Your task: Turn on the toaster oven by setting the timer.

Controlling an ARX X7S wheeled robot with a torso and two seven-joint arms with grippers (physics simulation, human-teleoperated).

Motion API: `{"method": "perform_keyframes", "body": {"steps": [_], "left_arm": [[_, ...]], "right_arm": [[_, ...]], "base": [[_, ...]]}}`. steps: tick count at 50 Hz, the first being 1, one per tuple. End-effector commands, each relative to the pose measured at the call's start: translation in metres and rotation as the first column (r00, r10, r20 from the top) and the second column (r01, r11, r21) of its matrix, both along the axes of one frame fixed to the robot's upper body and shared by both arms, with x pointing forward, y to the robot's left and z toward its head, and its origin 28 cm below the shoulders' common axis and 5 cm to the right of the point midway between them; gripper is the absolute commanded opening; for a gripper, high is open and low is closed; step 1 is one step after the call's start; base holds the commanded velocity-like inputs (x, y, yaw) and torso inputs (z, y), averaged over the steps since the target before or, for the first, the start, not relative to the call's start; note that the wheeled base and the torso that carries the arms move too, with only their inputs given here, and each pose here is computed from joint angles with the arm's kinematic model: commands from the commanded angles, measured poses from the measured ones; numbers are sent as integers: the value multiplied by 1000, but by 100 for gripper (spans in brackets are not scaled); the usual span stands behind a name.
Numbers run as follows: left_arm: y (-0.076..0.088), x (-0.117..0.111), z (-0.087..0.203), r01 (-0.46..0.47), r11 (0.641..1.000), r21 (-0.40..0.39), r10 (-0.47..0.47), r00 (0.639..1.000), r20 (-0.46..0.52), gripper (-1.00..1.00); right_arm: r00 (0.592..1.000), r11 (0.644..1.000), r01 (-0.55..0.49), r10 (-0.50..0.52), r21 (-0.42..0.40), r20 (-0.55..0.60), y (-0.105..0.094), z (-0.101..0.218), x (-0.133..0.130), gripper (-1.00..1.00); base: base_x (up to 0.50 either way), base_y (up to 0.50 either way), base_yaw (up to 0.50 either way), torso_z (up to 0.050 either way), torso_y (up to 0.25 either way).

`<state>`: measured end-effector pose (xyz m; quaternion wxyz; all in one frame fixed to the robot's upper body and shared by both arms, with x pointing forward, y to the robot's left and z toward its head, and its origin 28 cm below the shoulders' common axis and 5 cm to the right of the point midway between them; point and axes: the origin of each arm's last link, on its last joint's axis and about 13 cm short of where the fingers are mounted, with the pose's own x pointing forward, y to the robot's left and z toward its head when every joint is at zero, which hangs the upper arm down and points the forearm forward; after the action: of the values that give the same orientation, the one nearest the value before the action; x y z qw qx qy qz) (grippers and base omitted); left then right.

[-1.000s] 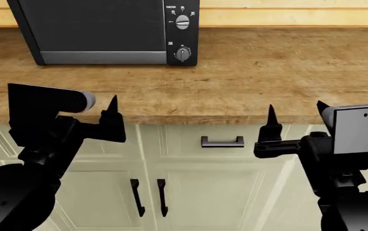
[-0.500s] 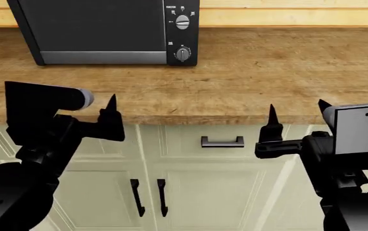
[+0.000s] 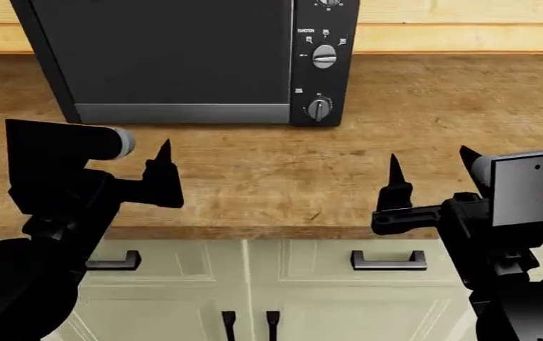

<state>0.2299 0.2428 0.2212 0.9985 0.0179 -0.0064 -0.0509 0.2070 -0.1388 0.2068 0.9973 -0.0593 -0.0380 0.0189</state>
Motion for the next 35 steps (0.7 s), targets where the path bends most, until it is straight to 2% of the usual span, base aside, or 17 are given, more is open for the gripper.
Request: {"method": "perform_keyframes", "body": {"steps": [1,30,35], "left_arm": [[-1,1,0,6,1000,-7,-6,1000,-5,100],[0,-1,0,14,1000,-27,-14,1000,-18,100],[0,-2,0,13,1000,-28,-14,1000,-19,100]], "right_arm": [[1000,1000,-2,2,-1,0,0,-1,-1,100],[1000,1000,21,-21,6,1,0,-1,2,100],[1000,1000,27,-27,-2,8,1,-1,0,100]], "base": [[500,0,0,0,0],[500,-56,0,0,1],[64,0,0,0,0]]}}
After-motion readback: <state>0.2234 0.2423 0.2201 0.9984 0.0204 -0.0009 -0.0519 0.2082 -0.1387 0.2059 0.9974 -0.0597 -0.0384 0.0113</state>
